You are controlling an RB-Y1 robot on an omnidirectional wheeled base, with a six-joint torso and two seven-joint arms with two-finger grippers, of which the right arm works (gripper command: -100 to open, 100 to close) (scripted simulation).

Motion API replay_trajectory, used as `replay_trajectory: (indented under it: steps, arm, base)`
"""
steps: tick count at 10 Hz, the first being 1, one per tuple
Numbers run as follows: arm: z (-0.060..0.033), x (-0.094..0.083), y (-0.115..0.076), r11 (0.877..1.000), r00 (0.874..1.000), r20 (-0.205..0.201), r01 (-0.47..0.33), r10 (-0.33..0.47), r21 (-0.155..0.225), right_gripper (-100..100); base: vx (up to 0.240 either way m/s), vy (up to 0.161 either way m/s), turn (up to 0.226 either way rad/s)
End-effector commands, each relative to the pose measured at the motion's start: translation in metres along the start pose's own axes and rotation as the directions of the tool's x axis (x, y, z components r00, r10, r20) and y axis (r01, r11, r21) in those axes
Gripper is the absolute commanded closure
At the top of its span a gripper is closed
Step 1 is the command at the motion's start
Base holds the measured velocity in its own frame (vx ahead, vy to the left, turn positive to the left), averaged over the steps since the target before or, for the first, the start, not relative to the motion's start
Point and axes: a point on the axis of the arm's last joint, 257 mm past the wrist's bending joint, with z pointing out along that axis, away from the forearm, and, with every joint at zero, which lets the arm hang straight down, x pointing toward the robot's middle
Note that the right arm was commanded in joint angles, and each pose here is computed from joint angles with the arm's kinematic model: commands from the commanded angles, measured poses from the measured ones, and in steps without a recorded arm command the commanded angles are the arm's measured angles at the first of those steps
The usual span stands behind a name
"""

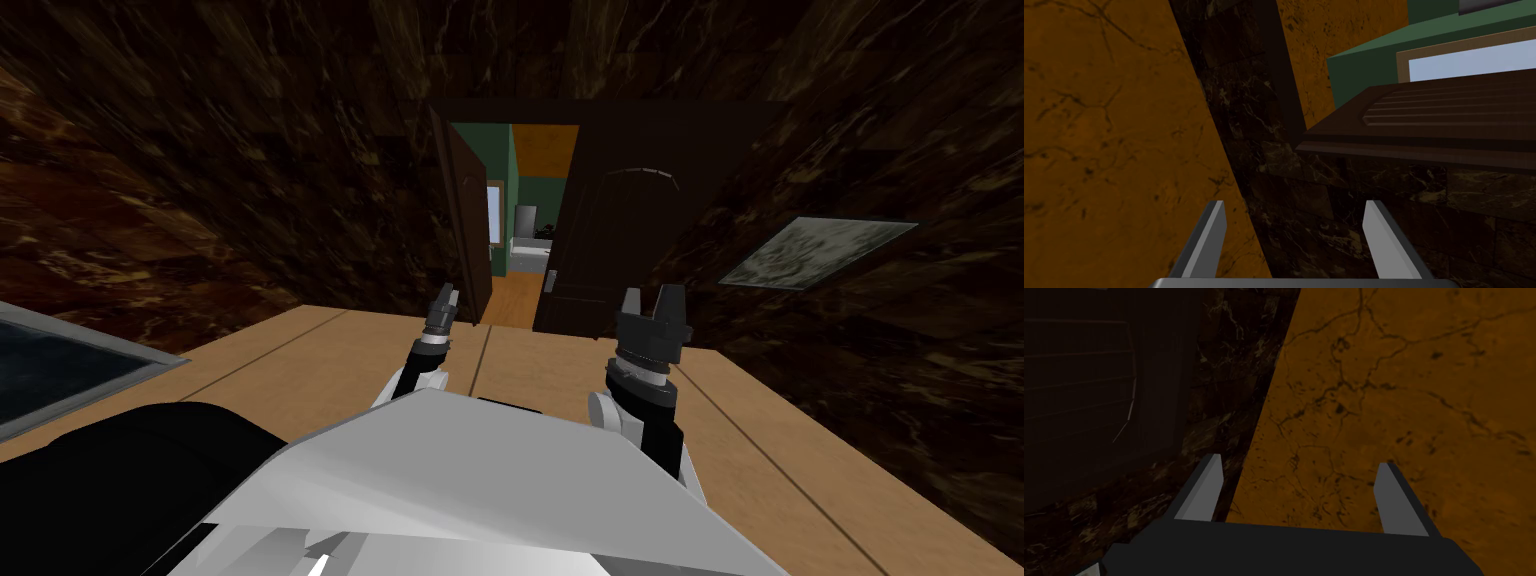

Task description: Push the door open

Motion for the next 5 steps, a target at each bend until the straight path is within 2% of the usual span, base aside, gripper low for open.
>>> replay_trajectory:
  steps: [1, 5]
  arm:
    - [-0.0025, 0.005, -0.014, 1.0, 1.0, -0.014, -0.012, 0.012, 0.021, -100]
    - [-0.01, 0.016, -0.05, 0.996, 0.998, -0.047, -0.041, 0.044, 0.078, -100]
  base:
    - [0.071, 0.085, 0.032]
    - [0.068, -0.022, 0.019]
